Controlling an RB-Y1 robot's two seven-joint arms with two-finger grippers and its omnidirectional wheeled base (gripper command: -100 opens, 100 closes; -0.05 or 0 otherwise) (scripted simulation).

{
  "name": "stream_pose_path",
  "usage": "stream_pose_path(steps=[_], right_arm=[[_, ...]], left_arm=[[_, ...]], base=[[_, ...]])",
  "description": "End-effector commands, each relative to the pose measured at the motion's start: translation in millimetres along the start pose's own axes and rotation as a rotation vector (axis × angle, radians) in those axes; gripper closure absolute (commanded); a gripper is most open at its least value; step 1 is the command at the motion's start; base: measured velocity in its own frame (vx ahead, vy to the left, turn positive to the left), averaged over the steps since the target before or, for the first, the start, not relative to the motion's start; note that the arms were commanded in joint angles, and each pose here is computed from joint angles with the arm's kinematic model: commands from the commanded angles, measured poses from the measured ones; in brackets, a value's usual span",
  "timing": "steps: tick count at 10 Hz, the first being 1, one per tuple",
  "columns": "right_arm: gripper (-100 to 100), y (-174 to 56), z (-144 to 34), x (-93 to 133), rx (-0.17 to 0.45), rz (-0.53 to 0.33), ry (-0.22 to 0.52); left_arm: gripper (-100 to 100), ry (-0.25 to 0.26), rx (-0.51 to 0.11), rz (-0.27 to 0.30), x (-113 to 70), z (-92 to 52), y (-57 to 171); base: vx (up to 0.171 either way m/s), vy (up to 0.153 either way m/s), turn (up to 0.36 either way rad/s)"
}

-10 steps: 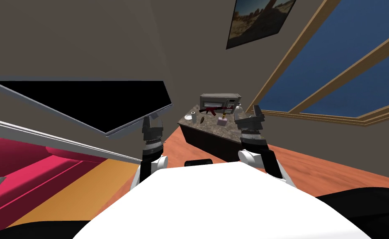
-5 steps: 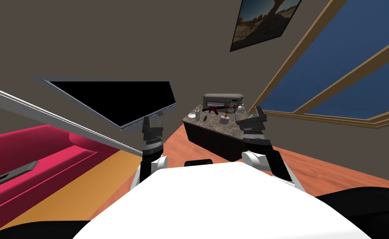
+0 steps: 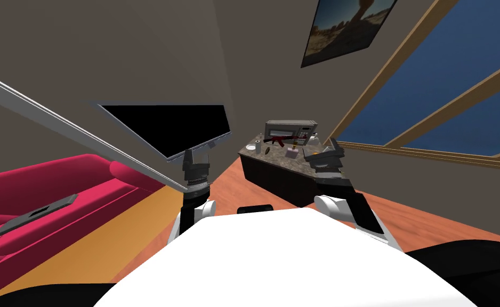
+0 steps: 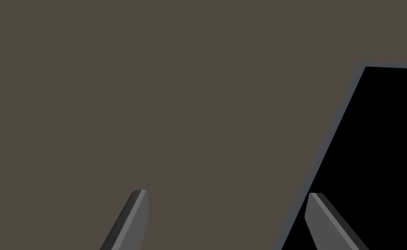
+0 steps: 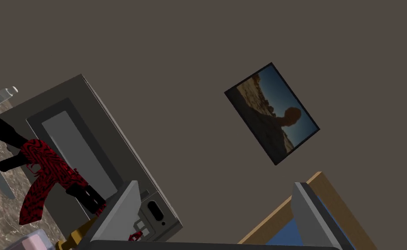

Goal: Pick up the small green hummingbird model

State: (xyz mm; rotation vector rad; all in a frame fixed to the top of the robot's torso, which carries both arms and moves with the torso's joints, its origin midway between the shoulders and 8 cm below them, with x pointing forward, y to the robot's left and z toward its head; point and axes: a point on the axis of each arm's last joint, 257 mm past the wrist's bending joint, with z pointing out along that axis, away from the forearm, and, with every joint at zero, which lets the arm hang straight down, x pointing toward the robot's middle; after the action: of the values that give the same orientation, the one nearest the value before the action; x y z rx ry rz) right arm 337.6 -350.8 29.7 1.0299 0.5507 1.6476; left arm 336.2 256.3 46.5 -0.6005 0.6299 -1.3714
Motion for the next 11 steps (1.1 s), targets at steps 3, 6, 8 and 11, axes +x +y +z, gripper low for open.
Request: stream_pose_path(steps=[3, 6, 8, 11], right_arm=[[-100, -9.3, -3.8, -25.6, 0.061, 0.095, -0.072], [-100, -15.0, -6.5, -39.1, 0.09, 0.169, -0.114], [-100, -21.5, -10.1, -53.6, 0.12, 0.218, -0.159], [-100, -28.7, -14.7, -69.2, 0.148, 0.285, -0.211]], left_arm=[[0, 0.0, 0.0, 0.0, 0.0, 0.0, 0.0], [0, 0.0, 0.0, 0.0, 0.0, 0.0, 0.0], [0, 0.0, 0.0, 0.0, 0.0, 0.0, 0.0], [0, 0.0, 0.0, 0.0, 0.0, 0.0, 0.0]], base=[[-0.053, 0.073, 0.115], [-0.031, 0.063, 0.09], [-0.019, 0.068, 0.102], [-0.002, 0.044, 0.076]])
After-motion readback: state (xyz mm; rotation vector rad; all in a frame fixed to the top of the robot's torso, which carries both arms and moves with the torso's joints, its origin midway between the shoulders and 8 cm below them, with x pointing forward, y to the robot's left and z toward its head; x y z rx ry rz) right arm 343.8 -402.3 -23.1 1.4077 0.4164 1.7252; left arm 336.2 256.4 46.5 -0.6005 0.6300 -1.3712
